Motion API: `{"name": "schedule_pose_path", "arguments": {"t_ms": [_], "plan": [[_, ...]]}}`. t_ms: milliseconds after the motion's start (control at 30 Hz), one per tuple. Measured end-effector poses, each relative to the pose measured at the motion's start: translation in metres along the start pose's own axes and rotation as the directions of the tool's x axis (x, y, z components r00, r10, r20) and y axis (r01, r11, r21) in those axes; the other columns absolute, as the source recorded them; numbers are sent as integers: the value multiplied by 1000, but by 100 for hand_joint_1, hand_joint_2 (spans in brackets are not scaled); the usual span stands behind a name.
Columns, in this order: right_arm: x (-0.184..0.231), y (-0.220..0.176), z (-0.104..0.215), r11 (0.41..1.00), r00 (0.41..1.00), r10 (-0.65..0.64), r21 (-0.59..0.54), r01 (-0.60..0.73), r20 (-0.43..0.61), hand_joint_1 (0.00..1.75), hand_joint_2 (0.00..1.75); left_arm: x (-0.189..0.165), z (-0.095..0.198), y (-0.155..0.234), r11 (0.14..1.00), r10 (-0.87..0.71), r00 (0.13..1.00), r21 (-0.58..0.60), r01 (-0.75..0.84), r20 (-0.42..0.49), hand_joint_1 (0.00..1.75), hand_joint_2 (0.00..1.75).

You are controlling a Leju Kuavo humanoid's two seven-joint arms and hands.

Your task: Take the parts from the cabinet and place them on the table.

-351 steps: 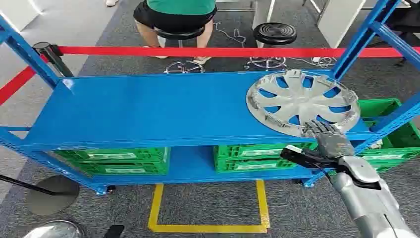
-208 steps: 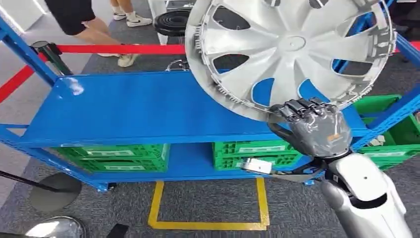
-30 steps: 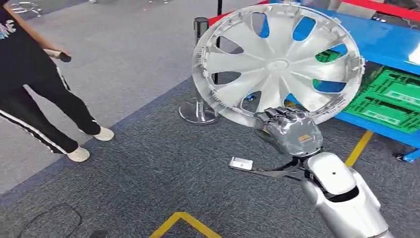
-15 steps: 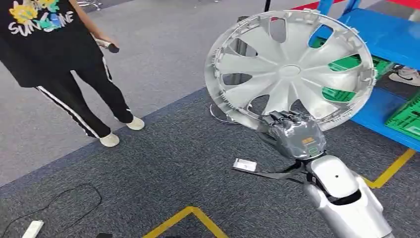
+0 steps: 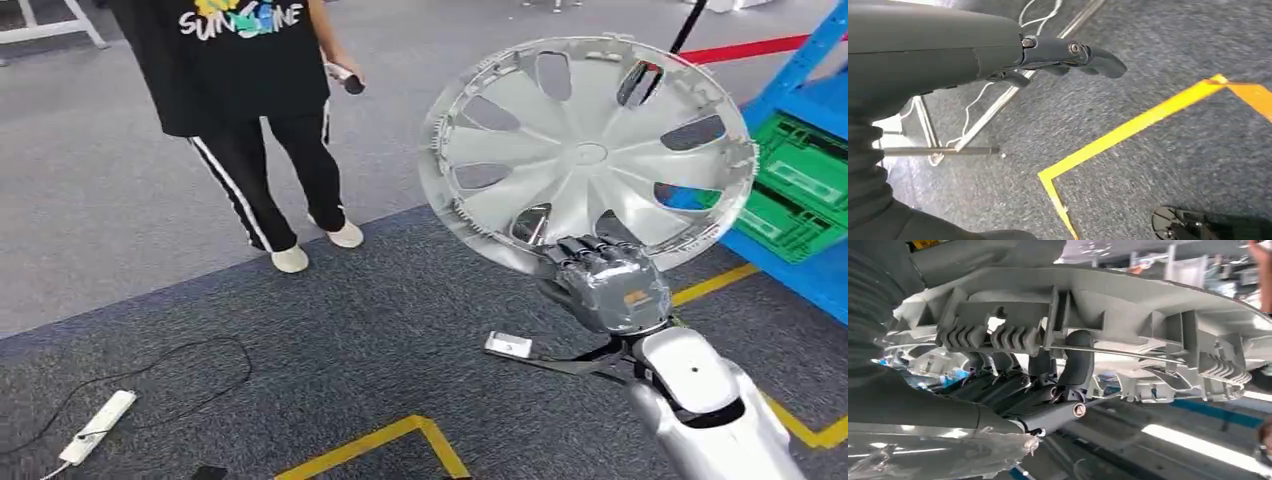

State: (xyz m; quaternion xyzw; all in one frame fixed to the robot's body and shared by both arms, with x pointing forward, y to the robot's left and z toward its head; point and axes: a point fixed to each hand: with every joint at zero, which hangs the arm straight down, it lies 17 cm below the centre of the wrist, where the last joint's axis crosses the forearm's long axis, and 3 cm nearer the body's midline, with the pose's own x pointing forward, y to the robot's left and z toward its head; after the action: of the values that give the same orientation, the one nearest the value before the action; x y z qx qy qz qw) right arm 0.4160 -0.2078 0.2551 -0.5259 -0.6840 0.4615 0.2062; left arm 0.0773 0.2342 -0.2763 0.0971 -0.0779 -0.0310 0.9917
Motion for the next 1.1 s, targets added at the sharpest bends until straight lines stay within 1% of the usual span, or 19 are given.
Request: {"name": "schedule_pose_path", "arguments": {"t_ms": [100, 267, 467, 633, 800, 967, 1100], "plan": [[-1, -1, 1, 1000, 1000, 1, -2, -1, -2, 175, 175, 2, 0, -1, 1000, -1, 1000, -1, 1, 3, 0, 175], [-1, -2, 2, 1000, 1000, 2, -3, -2, -4, 175, 175, -5, 0, -1, 1000, -7, 1000, -3, 7, -6, 0, 175], [-5, 1, 11, 1000, 1000, 3, 11, -3, -19, 175, 175, -4, 1, -3, 1000, -12, 1000, -11, 12, -4, 0, 175], [-8, -1, 12, 1000, 1000, 10, 9, -10, -21, 175, 175, 1, 1, -3, 1000, -11, 1000, -12, 11, 3, 0, 175], [-8, -3, 12, 1000, 1000, 13, 4, -13, -20, 175, 175, -2, 0, -2, 1000, -12, 1000, -10, 12, -4, 0, 175], [-12, 3, 24, 999, 999, 15, 29, -14, -30, 175, 175, -3, 1, -4, 1000, -20, 1000, -17, 20, -8, 0, 175], [-19, 1, 31, 999, 999, 23, 31, -22, -43, 175, 175, -3, 1, -6, 999, -27, 1000, -25, 27, -7, 0, 175]]}}
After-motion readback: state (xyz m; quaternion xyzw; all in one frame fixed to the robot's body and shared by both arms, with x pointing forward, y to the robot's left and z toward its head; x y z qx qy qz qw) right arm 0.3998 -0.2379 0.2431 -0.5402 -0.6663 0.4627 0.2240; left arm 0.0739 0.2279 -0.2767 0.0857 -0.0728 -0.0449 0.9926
